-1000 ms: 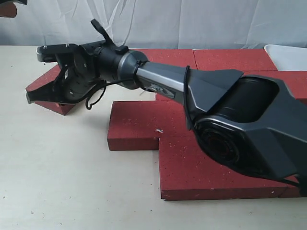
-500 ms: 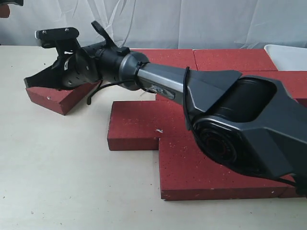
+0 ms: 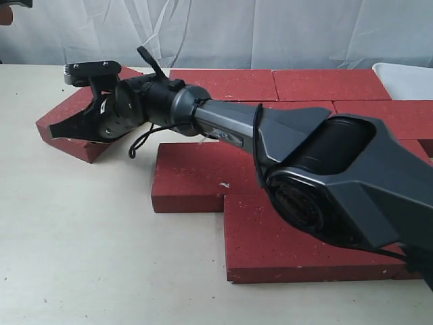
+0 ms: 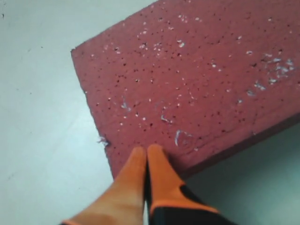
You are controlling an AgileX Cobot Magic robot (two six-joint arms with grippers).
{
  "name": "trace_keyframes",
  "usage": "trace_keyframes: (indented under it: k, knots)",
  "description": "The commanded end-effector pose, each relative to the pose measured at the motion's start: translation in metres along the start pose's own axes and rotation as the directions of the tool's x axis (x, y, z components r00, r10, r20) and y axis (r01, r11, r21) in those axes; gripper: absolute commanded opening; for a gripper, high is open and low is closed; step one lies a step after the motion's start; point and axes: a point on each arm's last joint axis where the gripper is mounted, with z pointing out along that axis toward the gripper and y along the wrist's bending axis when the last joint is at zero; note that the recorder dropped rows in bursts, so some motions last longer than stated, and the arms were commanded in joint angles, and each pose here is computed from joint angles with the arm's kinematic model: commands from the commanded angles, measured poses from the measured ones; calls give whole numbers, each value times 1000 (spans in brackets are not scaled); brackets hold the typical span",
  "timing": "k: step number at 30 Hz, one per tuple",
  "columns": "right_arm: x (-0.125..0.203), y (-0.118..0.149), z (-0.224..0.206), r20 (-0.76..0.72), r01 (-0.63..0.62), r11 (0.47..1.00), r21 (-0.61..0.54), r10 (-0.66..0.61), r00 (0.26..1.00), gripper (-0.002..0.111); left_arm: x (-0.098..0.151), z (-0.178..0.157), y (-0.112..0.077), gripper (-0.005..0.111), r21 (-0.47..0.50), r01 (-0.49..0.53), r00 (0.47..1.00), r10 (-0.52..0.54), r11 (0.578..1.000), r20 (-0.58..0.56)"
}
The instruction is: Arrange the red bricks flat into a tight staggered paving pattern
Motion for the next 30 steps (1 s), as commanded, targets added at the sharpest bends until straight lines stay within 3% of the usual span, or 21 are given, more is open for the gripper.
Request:
trace_keyframes:
  k: [1,6,13,18,23,30]
  knots:
    - [10,1,-3,-160,108,994,-21,-110,981,-1,-3,-3,0,0,2,4,1000,-5,1000,25]
    - [-8,3,-27,-252,209,978,-1,-202,946,-1,-3,-3,0,0,2,4,1000,-4,1000,28]
    - [-61,10,-63,-52,172,985,13,-171,984,-1,-3,-3,0,0,2,4,1000,-4,1000,28]
    - [-51,2,-36,9,117,993,10,-117,993,-1,-3,-3,-1,0,15,20,999,-21,1000,27]
    - [-38,1,-13,42,-6,997,-74,9,999,-1,-3,-3,-1,0,15,20,999,-21,1000,27]
    - [-40,14,-6,139,-75,987,-143,95,986,-1,-4,-3,-1,0,17,22,999,-23,1000,30]
